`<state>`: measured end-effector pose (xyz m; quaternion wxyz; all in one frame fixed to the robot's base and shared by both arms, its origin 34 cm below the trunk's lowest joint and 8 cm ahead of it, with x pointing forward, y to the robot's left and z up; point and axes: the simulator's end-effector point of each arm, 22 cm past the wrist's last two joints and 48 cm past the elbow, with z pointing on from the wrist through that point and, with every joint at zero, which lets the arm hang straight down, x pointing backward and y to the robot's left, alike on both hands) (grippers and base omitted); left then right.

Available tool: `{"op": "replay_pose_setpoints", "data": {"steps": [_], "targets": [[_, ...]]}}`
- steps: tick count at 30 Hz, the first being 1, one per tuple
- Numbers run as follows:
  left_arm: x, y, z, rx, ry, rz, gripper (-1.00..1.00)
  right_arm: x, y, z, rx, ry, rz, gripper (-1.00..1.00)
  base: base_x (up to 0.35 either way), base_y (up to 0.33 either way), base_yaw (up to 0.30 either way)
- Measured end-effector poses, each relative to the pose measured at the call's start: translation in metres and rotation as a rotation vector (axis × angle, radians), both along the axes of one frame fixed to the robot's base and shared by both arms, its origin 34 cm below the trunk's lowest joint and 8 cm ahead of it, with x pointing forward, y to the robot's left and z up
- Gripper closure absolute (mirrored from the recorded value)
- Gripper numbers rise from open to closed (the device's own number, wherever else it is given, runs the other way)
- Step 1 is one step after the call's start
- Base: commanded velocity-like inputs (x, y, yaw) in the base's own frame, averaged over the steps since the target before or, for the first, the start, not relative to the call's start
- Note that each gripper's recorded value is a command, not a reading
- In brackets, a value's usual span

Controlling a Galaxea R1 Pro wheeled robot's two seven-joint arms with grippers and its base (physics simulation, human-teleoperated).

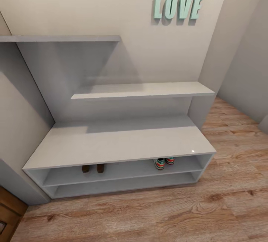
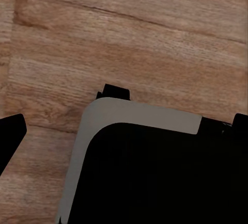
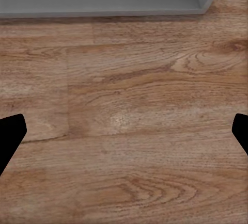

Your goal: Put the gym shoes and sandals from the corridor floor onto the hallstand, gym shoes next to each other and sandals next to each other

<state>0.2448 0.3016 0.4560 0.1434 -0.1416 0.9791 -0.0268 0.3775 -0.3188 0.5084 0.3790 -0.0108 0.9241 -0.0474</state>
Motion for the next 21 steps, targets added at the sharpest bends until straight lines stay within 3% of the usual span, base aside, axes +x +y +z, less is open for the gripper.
{"op": "replay_pose_setpoints", "data": {"steps": [21], "targets": [[0.0000,-0.0011,0.0000,-0.001,-0.001,-0.002,-1.00,0.0001,0.0000,0.0000,0.000,0.000,0.000,-1.00,0.000,0.000,0.000]]}}
